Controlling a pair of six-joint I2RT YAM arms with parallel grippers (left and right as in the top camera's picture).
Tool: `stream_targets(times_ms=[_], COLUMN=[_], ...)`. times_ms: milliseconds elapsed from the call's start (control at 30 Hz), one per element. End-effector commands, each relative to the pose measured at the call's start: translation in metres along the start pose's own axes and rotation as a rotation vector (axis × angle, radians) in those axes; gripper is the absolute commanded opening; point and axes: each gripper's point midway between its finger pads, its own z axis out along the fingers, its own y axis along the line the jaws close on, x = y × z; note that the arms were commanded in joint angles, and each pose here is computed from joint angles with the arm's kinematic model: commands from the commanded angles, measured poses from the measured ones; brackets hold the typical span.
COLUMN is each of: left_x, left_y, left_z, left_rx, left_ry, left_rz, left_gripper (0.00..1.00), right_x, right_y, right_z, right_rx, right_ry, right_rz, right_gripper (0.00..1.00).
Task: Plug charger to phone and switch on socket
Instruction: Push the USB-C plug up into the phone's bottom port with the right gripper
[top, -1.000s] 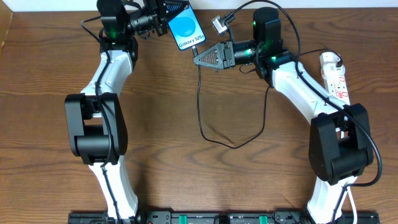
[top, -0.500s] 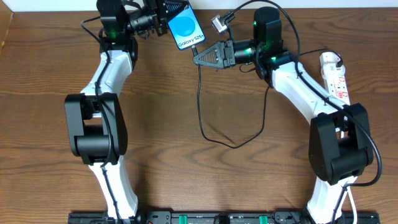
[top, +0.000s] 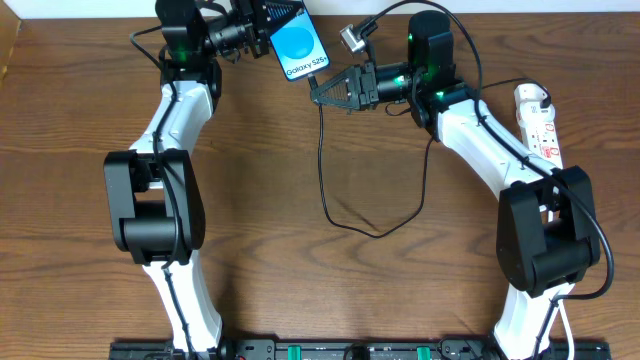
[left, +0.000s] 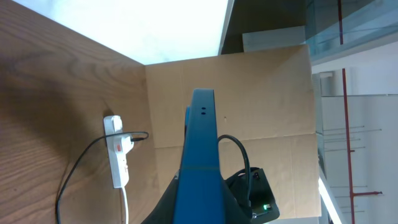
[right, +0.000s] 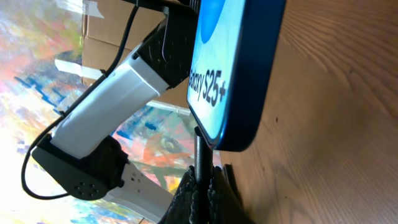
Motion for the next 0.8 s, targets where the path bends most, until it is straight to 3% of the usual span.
stream_targets(times_ms=[0, 767], left_x=[0.016, 0.031], left_y=[-0.021, -0.022], left_z=[0.002, 0.008], left_rx=[0.02, 0.025], left_ry=[0.072, 0.145], left_rz=[0.076, 0.082], left_gripper=[0.07, 0.07], right_x=[-0.008, -0.018], right_y=[-0.008, -0.011], right_z=[-0.002, -0.007], right_rx=[0.026, 0.05], right_ry=[-0.04, -0.086], right_rz=[0.022, 0.001], right_gripper=[0.01, 0.01])
